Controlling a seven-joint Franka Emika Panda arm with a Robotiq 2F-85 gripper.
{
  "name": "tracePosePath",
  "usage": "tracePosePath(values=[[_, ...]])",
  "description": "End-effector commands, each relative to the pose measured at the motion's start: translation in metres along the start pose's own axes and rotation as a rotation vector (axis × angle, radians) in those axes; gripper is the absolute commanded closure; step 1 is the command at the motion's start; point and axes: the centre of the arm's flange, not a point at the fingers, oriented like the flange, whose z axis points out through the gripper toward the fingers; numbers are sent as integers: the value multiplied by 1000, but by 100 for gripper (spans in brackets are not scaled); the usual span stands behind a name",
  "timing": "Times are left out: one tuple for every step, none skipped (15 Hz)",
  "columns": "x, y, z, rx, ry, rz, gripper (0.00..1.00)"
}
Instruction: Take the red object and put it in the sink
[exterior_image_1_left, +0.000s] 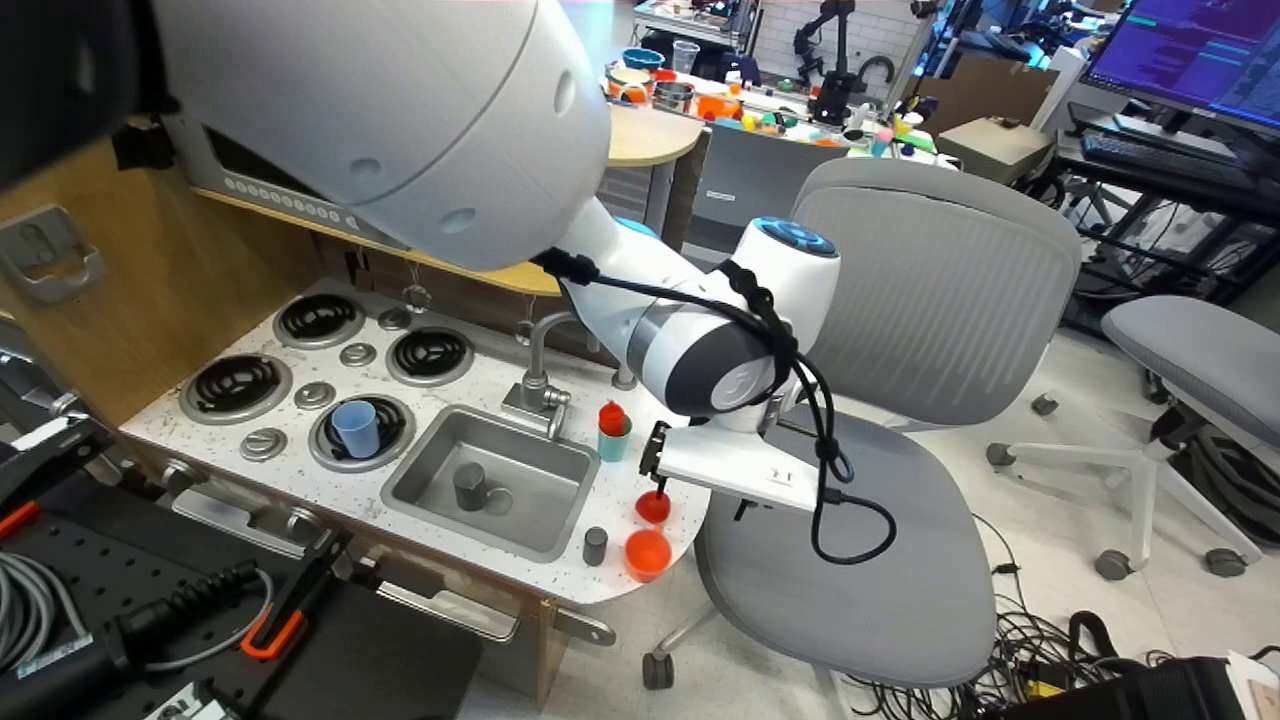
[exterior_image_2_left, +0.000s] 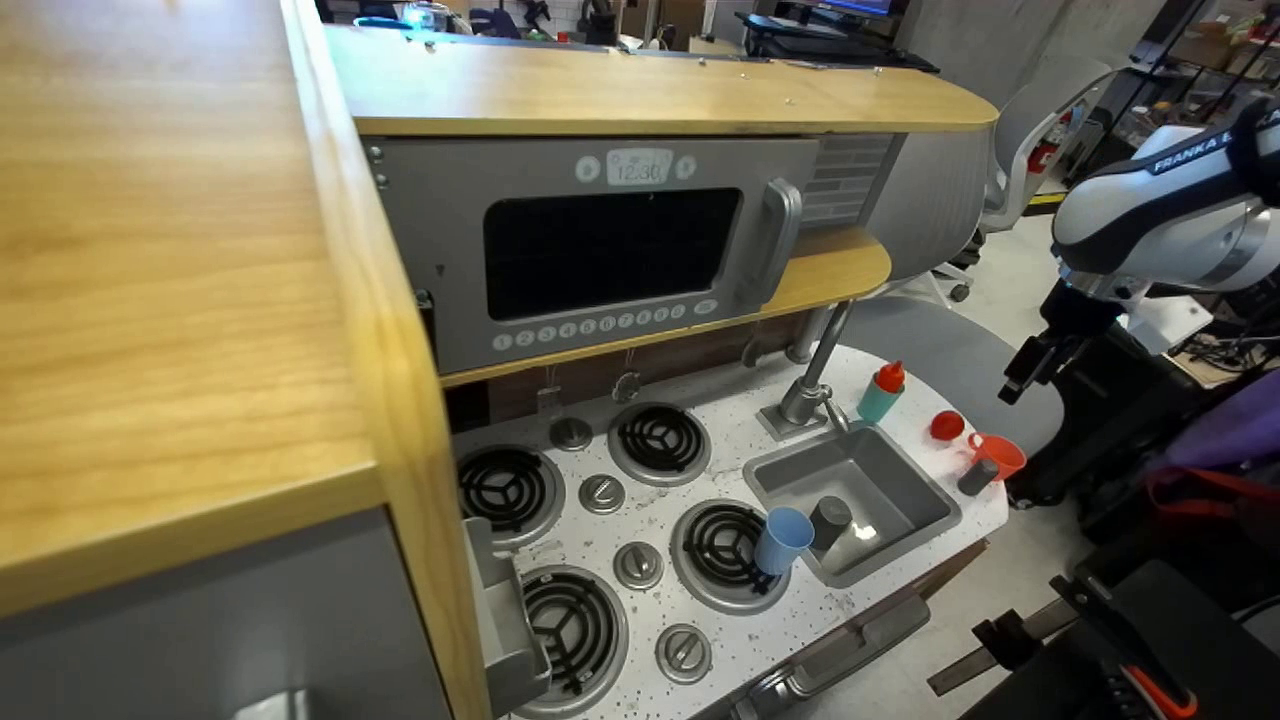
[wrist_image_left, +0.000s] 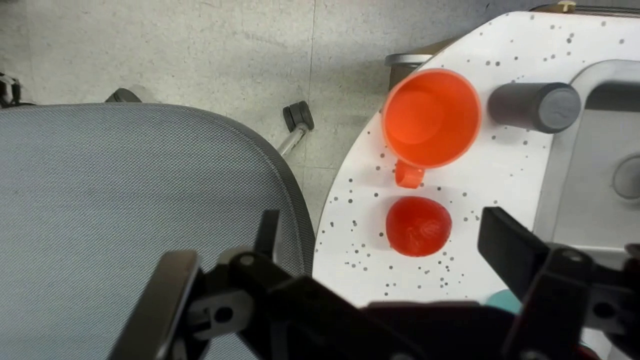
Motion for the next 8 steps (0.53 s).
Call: tracePosePath(values=[[21,4,20,-9,-10,-17,0],[24,0,25,-4,-10,-18,0],[26,-5,28,-1,-10,-21,0],[29,-9,33,2,-11,-23,0],[30,-14,39,8,-16,-23,0],[31,-18,44,10,-20,-23,0],[33,-22,49,10,-26,-24,0],[34,-25,54,11,-31,-23,0]])
